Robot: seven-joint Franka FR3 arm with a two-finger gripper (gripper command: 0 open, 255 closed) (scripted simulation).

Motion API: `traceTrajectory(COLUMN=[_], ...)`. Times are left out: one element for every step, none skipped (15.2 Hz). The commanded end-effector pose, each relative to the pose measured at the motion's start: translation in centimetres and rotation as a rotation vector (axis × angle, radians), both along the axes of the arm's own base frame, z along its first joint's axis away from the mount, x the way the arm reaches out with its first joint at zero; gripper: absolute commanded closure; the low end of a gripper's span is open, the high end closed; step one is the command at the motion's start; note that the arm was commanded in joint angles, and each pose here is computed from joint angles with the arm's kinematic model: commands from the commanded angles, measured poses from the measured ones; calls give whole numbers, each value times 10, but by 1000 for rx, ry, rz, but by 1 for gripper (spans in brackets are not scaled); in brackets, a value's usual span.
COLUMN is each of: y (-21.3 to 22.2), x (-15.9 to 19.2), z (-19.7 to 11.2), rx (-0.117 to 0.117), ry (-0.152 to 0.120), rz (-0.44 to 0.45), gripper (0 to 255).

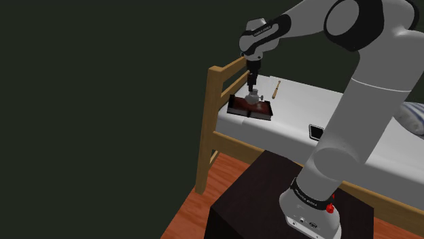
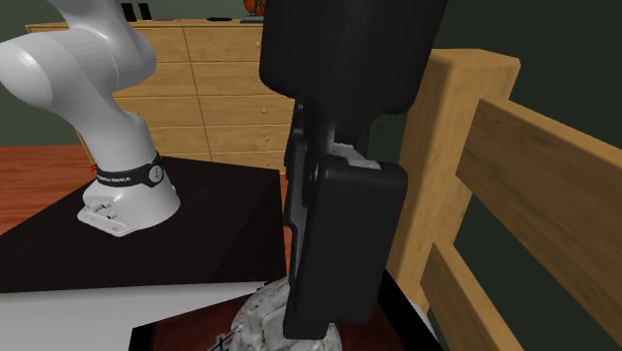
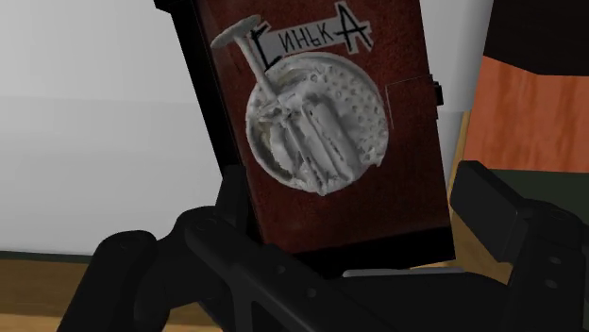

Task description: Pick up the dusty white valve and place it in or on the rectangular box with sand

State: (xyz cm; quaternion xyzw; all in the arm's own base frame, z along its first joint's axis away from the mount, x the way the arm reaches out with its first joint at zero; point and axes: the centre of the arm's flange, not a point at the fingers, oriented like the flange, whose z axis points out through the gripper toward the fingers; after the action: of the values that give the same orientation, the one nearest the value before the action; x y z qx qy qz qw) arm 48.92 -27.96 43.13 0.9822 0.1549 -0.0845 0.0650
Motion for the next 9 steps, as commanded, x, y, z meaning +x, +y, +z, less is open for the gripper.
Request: traceTrajectory(y=[4, 6, 6, 6, 6, 6, 6, 6, 6], x=[3, 4, 4, 4, 4, 4, 4, 4, 4], z=[22, 32, 32, 32, 32, 32, 32, 32, 32], rx=[0, 0, 0, 0, 0, 0, 0, 0, 0], ry=[1, 1, 1, 1, 1, 1, 1, 1, 1], rz=[0, 0, 0, 0, 0, 0, 0, 0, 0], gripper=[0, 0, 0, 0, 0, 0, 0, 0, 0])
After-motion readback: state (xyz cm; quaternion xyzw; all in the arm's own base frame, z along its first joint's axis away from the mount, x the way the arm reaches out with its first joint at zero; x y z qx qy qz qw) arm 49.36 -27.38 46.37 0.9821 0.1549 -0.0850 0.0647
